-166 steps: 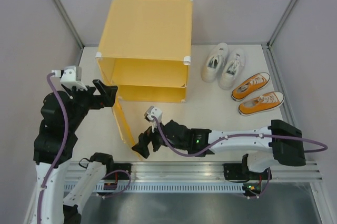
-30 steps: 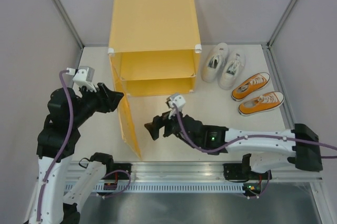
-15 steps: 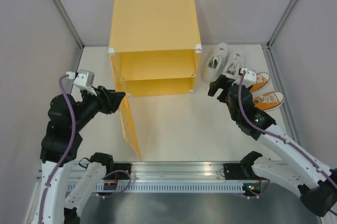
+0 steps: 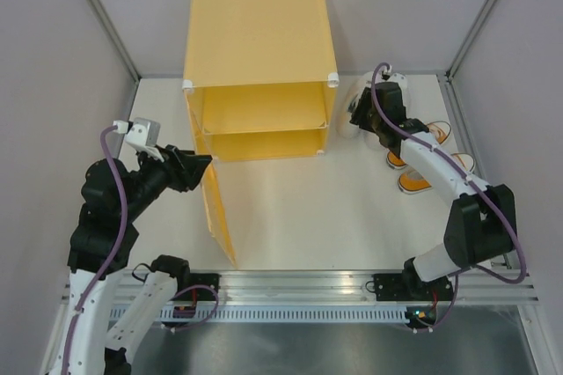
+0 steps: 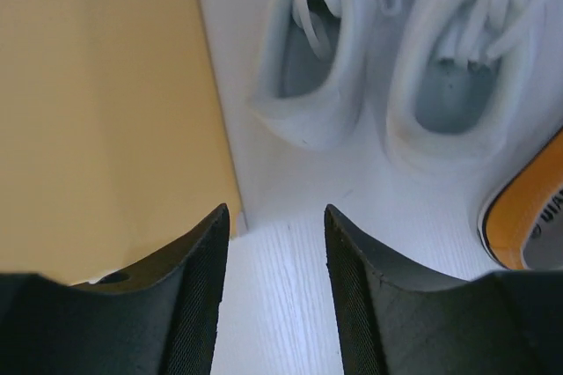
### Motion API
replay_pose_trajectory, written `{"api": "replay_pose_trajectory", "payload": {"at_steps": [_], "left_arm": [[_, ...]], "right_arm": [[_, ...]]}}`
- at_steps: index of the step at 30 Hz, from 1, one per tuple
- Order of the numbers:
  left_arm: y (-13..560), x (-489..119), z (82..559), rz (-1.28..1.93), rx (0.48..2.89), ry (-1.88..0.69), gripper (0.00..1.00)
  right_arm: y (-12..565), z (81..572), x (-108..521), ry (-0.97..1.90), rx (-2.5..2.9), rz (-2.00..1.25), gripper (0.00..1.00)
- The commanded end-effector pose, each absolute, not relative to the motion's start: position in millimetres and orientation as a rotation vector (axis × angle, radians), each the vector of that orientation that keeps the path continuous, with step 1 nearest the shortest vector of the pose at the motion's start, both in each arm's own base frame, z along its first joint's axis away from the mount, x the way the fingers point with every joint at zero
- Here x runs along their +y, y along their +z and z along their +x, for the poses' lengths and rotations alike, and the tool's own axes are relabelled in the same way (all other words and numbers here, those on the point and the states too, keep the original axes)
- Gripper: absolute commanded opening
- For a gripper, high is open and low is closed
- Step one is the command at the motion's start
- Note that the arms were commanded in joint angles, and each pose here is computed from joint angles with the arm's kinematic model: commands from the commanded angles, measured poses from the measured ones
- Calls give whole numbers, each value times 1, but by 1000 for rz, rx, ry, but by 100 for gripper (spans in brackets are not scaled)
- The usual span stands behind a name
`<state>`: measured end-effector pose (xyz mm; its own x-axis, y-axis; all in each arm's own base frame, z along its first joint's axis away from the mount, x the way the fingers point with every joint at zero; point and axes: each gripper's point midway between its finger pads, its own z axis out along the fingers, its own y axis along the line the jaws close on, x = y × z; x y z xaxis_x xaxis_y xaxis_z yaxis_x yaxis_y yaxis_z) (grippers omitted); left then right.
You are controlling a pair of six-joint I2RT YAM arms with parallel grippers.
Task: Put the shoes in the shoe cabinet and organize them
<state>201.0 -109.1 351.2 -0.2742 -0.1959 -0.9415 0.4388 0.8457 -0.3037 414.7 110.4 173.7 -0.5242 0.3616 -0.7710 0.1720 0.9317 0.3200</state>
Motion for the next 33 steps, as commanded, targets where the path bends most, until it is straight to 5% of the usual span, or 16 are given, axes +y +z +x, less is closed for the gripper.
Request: {"api": "replay_pose_trajectory", "payload": {"at_steps": [1, 9, 33], "left_arm": [[324, -105, 197, 228, 1832, -560, 56], [322, -107, 196, 246, 1834, -541, 58], [320, -107, 190, 285, 1831, -482, 61]], "right_arm": [[203, 450, 120, 297, 2068, 379, 53], [173, 480, 109, 261, 2109, 572, 66], [105, 522, 87, 150, 2224, 649, 62]]}}
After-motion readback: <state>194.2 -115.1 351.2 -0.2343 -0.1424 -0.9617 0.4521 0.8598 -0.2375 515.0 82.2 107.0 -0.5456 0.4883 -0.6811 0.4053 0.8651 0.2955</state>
